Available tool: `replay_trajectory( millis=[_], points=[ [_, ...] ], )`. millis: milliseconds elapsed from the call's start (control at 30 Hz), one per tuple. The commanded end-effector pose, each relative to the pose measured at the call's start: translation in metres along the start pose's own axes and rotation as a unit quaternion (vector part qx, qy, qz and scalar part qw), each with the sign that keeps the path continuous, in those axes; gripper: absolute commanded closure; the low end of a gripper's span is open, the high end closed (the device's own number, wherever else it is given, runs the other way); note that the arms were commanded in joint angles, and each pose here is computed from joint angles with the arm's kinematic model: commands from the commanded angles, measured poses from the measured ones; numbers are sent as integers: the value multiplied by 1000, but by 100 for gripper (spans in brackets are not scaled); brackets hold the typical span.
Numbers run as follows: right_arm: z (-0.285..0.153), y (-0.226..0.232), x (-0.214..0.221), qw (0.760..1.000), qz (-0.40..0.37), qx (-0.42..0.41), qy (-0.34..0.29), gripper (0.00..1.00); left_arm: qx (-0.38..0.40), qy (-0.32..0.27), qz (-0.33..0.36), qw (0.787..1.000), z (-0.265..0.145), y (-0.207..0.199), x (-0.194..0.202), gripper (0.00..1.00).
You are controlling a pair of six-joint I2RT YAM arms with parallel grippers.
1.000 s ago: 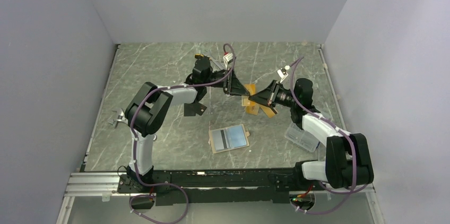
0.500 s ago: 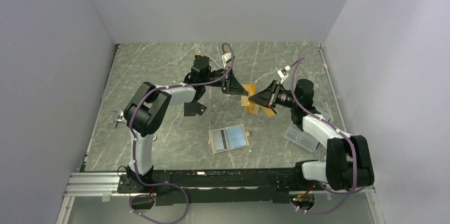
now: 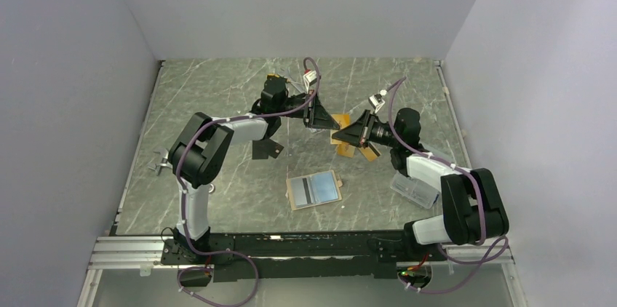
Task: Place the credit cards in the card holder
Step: Pick up the credit card from the center of the board.
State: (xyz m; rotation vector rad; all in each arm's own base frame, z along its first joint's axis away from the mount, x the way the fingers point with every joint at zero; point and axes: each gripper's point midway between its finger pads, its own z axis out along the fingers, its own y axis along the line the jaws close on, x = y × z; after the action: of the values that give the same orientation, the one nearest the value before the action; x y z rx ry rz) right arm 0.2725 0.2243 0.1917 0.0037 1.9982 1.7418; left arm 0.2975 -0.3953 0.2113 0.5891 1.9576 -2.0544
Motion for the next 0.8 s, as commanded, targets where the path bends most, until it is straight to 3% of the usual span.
replay_trajectory(
  millis=[0,333,533,767],
  points=[
    [-2,15,-6,999,-48,-10,-10,100,23,-6,52,998,0,-35,-10,94],
    [-20,-2,18,997,-55,49,0,100,18,-18,64,998,-10,-40,-21,86],
    [-19,12,13,998,-62,29,1,100,13,-21,67,997,-11,-40,-19,67],
    [-13,24,3,998,-69,7,-3,100,22,-17,71,997,-10,-42,-16,75]
  ],
)
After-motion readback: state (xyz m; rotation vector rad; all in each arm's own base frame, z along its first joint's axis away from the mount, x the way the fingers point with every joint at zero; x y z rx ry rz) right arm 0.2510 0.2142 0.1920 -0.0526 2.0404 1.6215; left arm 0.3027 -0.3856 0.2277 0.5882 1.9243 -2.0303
